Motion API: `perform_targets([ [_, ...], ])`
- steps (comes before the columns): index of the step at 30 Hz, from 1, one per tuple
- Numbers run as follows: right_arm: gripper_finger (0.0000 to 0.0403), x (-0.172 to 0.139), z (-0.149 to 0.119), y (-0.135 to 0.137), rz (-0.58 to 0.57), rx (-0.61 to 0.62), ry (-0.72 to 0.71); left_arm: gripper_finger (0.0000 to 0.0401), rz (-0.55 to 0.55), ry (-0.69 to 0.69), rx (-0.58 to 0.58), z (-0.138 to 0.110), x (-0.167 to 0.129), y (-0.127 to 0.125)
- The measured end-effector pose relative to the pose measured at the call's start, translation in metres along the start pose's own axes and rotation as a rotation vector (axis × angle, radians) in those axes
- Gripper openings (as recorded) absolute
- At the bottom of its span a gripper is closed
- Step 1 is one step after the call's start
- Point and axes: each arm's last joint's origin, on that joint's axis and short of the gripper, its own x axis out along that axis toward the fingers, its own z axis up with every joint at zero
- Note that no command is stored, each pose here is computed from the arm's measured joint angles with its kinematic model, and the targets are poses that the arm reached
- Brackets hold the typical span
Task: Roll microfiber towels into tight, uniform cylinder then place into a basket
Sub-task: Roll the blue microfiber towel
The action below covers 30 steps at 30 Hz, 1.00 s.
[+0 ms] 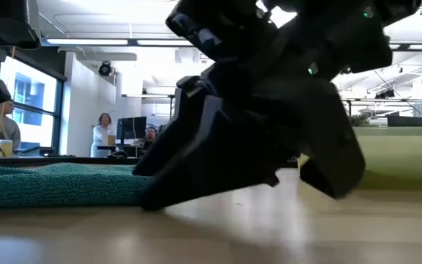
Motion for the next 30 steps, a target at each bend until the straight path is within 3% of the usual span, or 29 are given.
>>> perform_targets([
  [5,0.0192,0.005,-0.006,-0.012,0.014,0.045,0.015,0.0131,-0.012,-0.004,-0.015,0.000,0.000,-0.001],
  [11,0.0162,0.007,-0.012,-0.018,0.058,0.121,0.069,0.0131,-0.103,-0.015,-0.060,0.006,-0.008,-0.007],
  [22,0.0017,0.008,-0.017,-0.020,0.119,0.208,0.101,0.0131,-0.213,-0.076,-0.054,0.024,-0.044,-0.004],
  [25,0.0007,0.009,-0.019,-0.026,0.179,0.312,0.103,0.0131,-0.239,-0.108,-0.040,0.027,-0.048,-0.005],
  [30,0.0004,0.012,-0.023,-0.045,0.330,0.588,0.104,0.0131,-0.274,-0.148,0.038,0.030,-0.051,-0.009],
])
